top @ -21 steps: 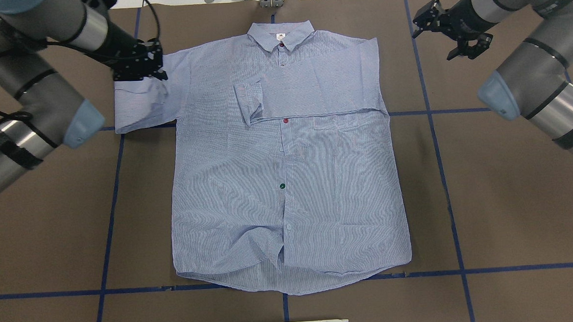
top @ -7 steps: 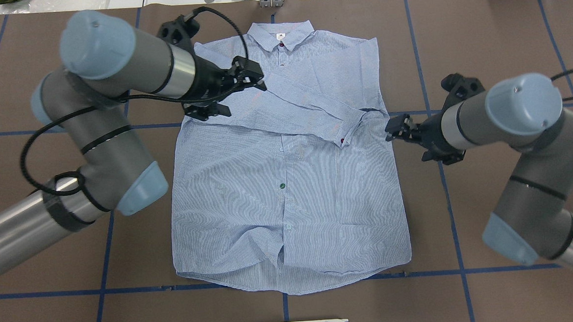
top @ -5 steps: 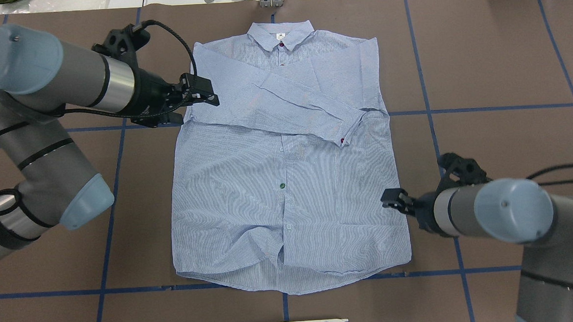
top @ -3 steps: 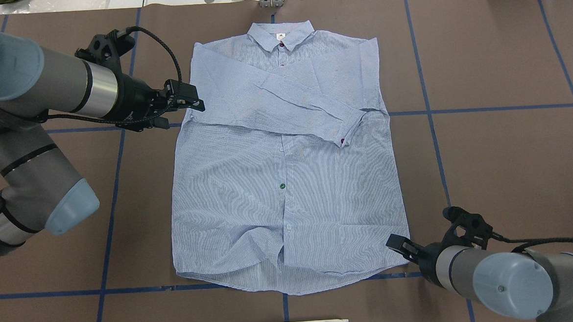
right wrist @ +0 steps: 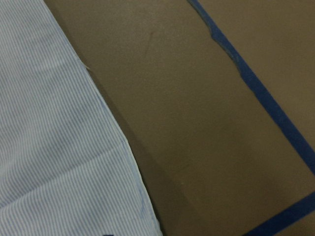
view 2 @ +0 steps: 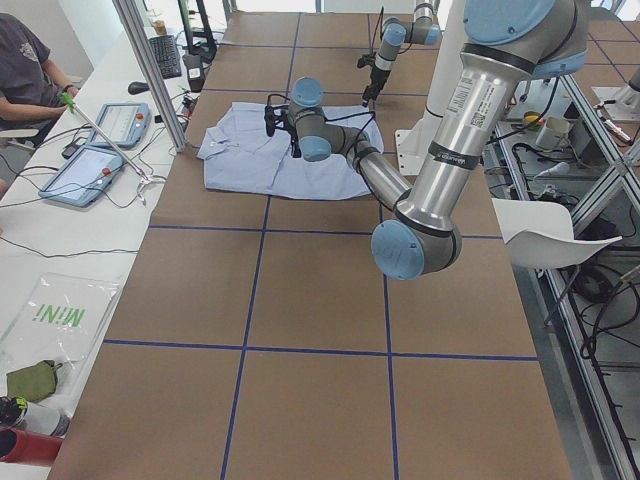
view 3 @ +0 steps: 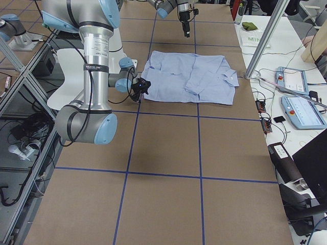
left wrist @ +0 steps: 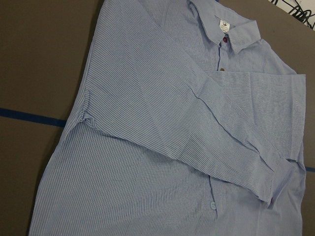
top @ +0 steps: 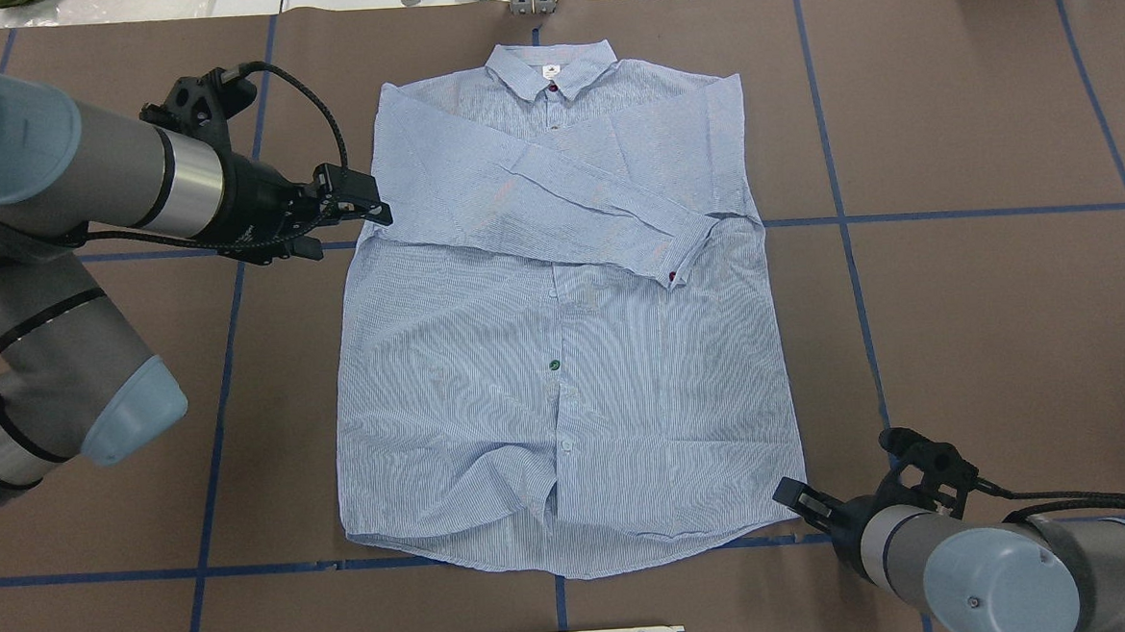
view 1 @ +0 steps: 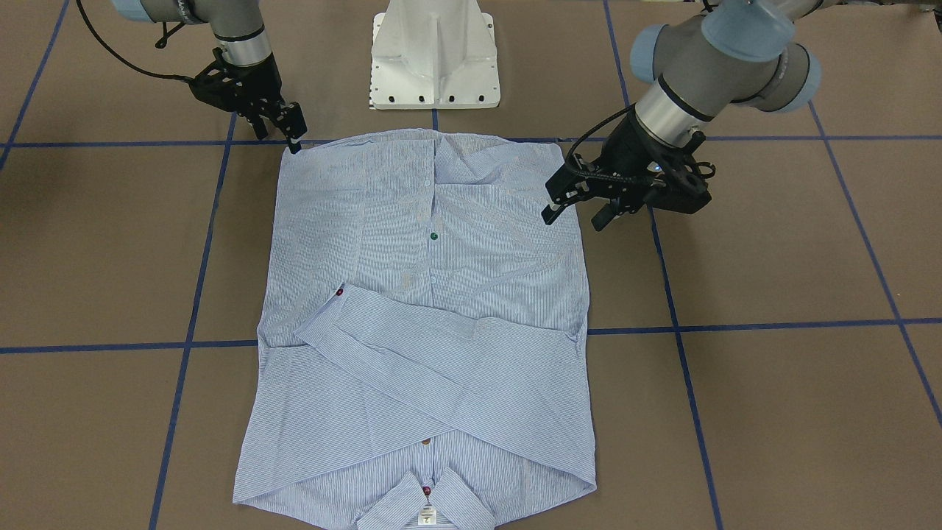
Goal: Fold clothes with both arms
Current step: 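Move the left gripper to one hem corner while the right gripper moves to the other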
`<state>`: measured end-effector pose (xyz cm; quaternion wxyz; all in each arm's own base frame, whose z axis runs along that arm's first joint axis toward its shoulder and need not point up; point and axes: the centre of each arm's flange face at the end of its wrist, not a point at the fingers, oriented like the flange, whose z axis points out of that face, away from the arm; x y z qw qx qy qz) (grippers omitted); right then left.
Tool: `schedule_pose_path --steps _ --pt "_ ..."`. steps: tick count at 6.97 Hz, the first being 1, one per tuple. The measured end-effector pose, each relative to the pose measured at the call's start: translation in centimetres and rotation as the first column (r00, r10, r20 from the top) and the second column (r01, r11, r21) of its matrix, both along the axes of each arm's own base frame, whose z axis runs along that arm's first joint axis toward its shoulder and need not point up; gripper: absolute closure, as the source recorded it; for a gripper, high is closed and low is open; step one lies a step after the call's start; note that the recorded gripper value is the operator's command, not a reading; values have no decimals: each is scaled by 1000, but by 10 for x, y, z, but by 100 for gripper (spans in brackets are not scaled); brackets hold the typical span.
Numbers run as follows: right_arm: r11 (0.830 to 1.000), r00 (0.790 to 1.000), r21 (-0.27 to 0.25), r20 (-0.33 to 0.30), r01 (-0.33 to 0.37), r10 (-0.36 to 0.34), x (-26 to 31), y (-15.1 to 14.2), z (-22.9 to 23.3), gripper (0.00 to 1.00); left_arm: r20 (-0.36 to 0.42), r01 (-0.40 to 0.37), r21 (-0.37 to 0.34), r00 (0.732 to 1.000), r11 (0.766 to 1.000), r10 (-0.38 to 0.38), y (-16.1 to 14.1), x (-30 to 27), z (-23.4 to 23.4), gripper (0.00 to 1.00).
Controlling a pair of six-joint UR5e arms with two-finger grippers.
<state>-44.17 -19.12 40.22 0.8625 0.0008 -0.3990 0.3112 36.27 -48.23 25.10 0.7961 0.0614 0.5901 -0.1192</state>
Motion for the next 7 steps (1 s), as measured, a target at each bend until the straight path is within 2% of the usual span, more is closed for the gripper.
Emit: schedule_pose_path --steps 2,3,4,5,7 --pt "1000 1000 -5 3 -4 5 -4 1 -1 26 6 -1 -4 1000 1000 1 1 0 5 0" --pt "1000 1000 -6 3 -3 3 -5 2 -1 37 11 -2 -8 1000 1000 2 2 0 9 0" --pt "1000 1000 -6 2 -2 2 -6 2 0 75 13 -2 -10 1000 1000 2 3 -1 11 0" --pt "1000 1000 -7 2 -3 3 -7 2 0 100 12 -2 -9 1000 1000 2 3 -1 11 0" --pt "1000 1000 -8 4 -6 6 -7 2 -1 100 13 1 -9 1000 1000 -1 3 -2 12 0"
